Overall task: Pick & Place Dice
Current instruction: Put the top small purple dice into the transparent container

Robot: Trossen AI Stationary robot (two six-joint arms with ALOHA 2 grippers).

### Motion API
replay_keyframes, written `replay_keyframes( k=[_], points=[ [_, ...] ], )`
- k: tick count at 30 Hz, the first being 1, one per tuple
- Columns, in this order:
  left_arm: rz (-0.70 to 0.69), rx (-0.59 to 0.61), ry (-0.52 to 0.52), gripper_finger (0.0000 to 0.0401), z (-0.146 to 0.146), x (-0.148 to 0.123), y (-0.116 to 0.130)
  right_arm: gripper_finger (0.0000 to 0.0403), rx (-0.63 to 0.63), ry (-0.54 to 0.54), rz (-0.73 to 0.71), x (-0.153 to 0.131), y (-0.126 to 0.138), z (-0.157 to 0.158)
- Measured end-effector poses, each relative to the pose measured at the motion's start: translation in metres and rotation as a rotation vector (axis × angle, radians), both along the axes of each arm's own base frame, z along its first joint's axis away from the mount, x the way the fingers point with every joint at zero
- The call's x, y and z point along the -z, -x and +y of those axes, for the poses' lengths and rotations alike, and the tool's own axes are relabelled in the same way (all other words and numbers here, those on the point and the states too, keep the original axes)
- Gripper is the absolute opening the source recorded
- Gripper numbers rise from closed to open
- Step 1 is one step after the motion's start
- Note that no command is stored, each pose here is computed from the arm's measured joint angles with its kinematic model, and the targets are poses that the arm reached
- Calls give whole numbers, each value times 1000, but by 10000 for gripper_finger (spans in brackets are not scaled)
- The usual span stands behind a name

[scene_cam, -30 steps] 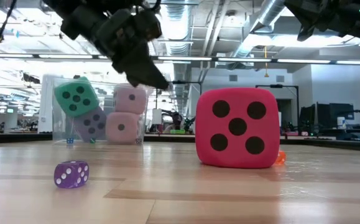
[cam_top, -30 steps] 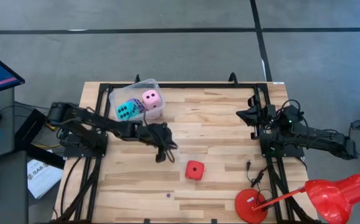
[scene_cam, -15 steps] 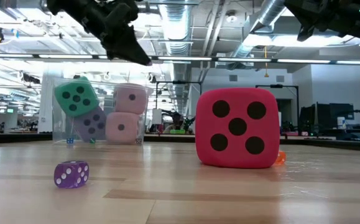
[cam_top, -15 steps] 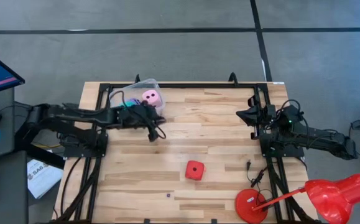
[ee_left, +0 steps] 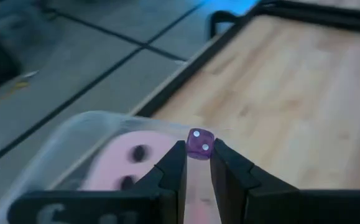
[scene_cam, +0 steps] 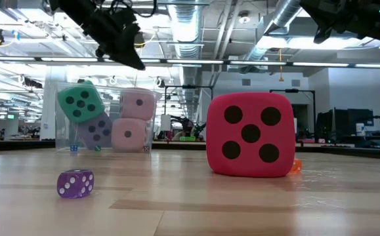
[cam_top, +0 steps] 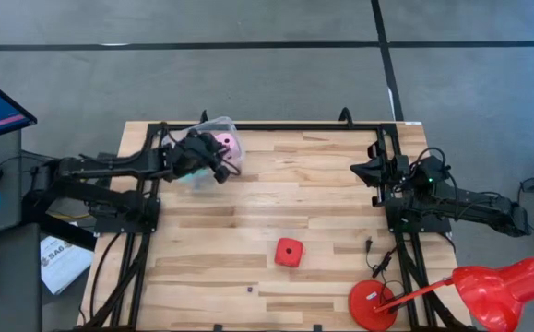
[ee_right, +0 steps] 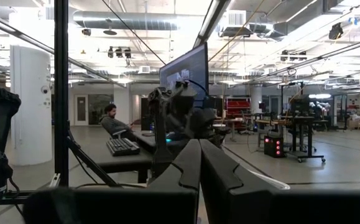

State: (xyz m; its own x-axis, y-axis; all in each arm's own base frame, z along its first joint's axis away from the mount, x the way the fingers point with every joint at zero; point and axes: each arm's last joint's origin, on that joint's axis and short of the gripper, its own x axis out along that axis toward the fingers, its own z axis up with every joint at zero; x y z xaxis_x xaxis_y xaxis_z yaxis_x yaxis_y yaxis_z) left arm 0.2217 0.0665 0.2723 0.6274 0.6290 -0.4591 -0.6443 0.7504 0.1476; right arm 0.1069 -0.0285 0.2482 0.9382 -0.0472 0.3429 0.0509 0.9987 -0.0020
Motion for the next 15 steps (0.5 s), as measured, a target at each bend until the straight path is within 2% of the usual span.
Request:
replay_keyframes(
  k=[5, 15],
  points=[
    [24, -169, 5, 49, 15, 4, 9, 0, 0, 0, 0, 0, 0, 0],
    [19, -439, 161, 49, 35, 16, 30, 0, 0, 0, 0, 0, 0, 0]
  ],
)
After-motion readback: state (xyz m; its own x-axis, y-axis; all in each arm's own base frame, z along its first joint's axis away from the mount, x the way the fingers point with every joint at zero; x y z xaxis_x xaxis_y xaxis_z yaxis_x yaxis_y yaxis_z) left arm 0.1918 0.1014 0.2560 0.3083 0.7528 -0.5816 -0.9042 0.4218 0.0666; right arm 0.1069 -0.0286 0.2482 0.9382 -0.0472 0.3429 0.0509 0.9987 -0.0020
